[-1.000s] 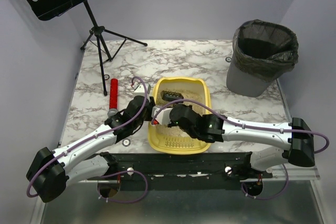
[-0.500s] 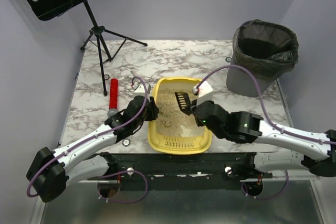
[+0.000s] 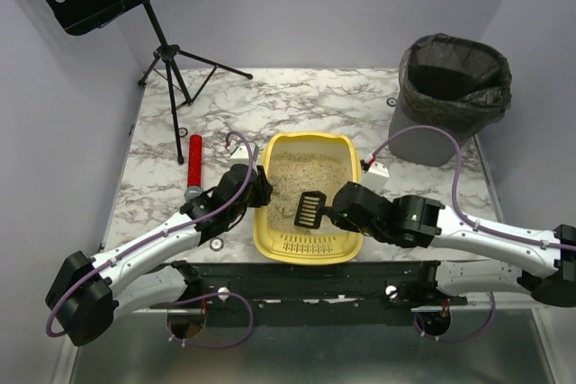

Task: Clean the litter box

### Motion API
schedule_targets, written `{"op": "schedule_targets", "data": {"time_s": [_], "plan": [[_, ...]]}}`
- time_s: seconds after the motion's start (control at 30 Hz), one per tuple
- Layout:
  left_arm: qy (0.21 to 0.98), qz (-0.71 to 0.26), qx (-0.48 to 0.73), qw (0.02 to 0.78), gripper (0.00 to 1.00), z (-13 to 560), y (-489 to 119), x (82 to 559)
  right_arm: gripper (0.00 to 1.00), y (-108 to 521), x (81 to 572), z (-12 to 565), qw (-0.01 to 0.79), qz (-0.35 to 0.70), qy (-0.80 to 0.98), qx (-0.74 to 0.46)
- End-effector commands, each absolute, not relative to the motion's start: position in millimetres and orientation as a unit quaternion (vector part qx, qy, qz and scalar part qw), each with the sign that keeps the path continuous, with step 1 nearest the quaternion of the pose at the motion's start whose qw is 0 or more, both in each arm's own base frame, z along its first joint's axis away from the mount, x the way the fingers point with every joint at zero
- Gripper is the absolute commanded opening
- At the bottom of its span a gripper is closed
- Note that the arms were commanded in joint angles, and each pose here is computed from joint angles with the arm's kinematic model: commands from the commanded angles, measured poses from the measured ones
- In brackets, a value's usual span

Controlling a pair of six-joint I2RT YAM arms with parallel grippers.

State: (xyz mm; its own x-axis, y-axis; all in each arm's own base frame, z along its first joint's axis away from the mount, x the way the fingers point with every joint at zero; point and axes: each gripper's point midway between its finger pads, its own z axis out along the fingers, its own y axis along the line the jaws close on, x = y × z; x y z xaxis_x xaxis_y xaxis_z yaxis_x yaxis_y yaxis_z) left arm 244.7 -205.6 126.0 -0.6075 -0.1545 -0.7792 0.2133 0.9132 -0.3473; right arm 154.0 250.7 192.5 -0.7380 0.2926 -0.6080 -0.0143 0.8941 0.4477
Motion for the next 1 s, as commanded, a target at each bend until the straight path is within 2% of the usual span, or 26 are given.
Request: {"op": "schedule_targets", "data": {"time_s": [0.0, 0.2, 0.47, 0.83, 0.97], "plan": [[0.892, -0.203, 0.018, 0.403, 0.40, 102, -205, 231, 0.01, 241, 157, 152, 0.324, 0.203, 0.899, 0.213], [0.894, -0.207, 0.016, 0.397, 0.39, 100, -208, 230, 0.01, 265, 166, 139, 0.314, 0.281, 0.862, 0.282], [0.895, -0.206, 0.009, 0.395, 0.39, 100, -208, 231, 0.01, 266, 178, 100, 0.308, 0.279, 0.828, 0.377], [0.902, -0.208, 0.009, 0.379, 0.32, 92, -213, 230, 0.01, 274, 212, 85, 0.340, 0.290, 0.750, 0.488], [0.903, -0.204, 0.007, 0.377, 0.29, 92, -213, 231, 0.01, 272, 218, 86, 0.359, 0.287, 0.738, 0.494]]}}
